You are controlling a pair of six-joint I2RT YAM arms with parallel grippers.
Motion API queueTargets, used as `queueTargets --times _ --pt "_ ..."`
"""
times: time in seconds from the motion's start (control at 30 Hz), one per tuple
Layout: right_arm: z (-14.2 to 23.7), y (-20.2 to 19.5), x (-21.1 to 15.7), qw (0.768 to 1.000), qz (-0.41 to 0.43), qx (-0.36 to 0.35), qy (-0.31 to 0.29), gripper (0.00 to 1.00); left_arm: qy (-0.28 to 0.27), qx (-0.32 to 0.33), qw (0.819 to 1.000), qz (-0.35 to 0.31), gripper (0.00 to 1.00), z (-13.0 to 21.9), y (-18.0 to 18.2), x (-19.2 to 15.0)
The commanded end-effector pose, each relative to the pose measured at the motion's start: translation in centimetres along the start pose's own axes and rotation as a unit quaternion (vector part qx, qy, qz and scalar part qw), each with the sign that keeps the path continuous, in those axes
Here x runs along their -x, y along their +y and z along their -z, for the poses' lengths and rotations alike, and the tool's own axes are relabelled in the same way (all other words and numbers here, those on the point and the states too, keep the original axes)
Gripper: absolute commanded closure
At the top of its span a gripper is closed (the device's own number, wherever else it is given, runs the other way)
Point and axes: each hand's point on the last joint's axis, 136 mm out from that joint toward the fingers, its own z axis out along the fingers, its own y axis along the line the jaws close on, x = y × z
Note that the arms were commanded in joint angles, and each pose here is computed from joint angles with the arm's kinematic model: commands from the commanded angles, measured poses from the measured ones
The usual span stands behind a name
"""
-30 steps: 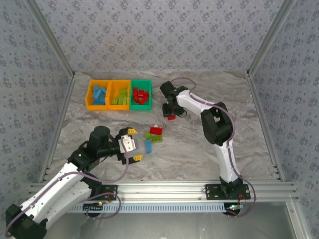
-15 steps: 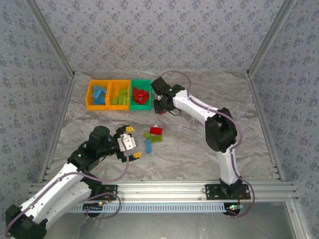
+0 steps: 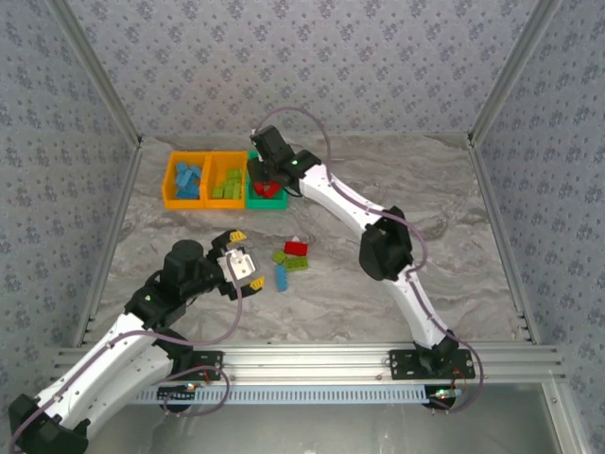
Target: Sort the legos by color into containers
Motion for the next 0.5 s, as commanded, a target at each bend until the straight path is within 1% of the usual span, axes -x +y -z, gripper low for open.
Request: queueTargets --times 0.0,0.03,0.07,0.1,0.2,0.23,0.3,0.37,0.47 --pt "-2.1 -1.7 -0.8 0.999 0.024 -0.026 0.025 0.50 -0.001 0.009 1.000 0.003 0.01 -0.1 0.4 0.0" --pt "-2.4 -1.7 -0.9 0.999 0.026 -0.024 0.032 0.39 0.000 0.008 1.000 0.003 0.01 -0.1 0.3 -0.1" --pt "-2.3 -1.9 -0.9 0.999 0.026 -0.024 0.036 0.32 0.001 0.009 1.000 0.003 0.01 -0.1 0.4 -0.1" --pt "-2.1 -1.9 -0.8 0.998 0.030 -0.026 0.040 0.28 0.002 0.010 1.000 0.003 0.01 -0.1 0.4 -0.1" --pt "-1.2 -1.7 -1.2 0.997 0.046 -0.033 0.048 0.27 0.002 0.012 1.000 0.002 0.01 0.0 0.5 -0.1" --pt "-0.1 -1.5 -0.5 0.998 0.049 -0.030 0.039 0.27 0.002 0.012 1.000 0.002 0.01 0.0 0.5 -0.1" --pt "0.6 -1.8 -0.9 0.996 0.059 -0.040 0.050 0.27 0.001 0.009 1.000 0.003 0.01 -0.1 0.4 -0.1" --pt "2.0 -1.8 -0.9 0.994 0.076 -0.048 0.059 0.28 0.003 0.008 1.000 0.003 0.01 0.0 0.4 -0.1" --pt "4.2 -2.0 -1.9 0.986 0.124 -0.058 0.094 0.27 0.005 0.013 1.000 0.002 0.01 0.1 0.5 -0.2"
